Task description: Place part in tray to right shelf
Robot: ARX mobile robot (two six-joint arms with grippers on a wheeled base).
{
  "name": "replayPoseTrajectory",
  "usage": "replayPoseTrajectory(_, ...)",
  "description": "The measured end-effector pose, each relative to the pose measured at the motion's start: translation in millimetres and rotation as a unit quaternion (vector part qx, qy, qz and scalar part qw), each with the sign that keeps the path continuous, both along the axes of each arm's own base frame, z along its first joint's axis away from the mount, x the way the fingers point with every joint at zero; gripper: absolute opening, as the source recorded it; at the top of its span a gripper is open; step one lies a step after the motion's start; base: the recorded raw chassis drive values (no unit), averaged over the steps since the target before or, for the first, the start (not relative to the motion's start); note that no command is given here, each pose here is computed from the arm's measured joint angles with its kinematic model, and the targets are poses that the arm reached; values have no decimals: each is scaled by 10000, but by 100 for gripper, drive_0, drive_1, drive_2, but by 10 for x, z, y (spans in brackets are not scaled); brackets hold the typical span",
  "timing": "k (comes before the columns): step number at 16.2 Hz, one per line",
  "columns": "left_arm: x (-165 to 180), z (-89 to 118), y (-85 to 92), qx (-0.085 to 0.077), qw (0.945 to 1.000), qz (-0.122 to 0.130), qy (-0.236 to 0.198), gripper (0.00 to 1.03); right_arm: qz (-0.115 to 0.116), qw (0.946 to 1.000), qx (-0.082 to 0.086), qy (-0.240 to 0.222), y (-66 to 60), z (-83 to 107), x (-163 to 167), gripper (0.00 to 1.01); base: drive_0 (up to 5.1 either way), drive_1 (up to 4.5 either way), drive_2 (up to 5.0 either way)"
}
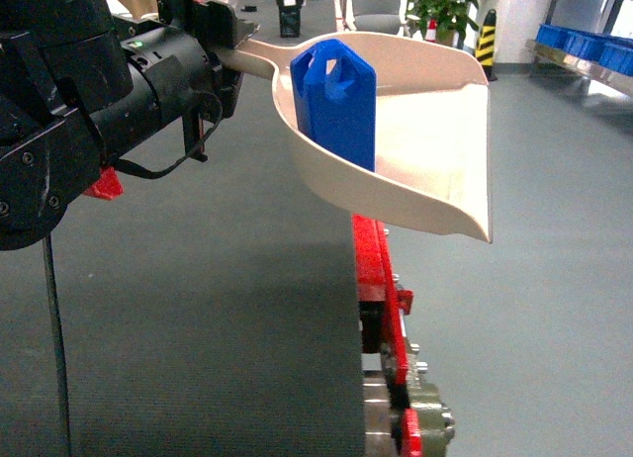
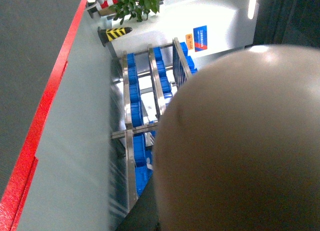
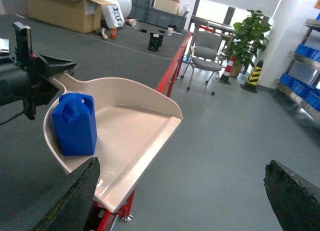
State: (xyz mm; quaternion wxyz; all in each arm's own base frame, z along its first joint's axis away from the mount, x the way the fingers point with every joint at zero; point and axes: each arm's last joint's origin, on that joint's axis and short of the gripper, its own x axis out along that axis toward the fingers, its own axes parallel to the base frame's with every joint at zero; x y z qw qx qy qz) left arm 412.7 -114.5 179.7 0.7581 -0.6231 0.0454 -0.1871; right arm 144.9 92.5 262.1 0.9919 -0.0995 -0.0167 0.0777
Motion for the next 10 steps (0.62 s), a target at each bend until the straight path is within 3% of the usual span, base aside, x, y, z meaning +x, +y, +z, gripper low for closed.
replayPoseTrajectory(10,0,-2,-3,1,10000,-2,12,15,-6,10000,-6,3,0,0,0,98,0,0,0)
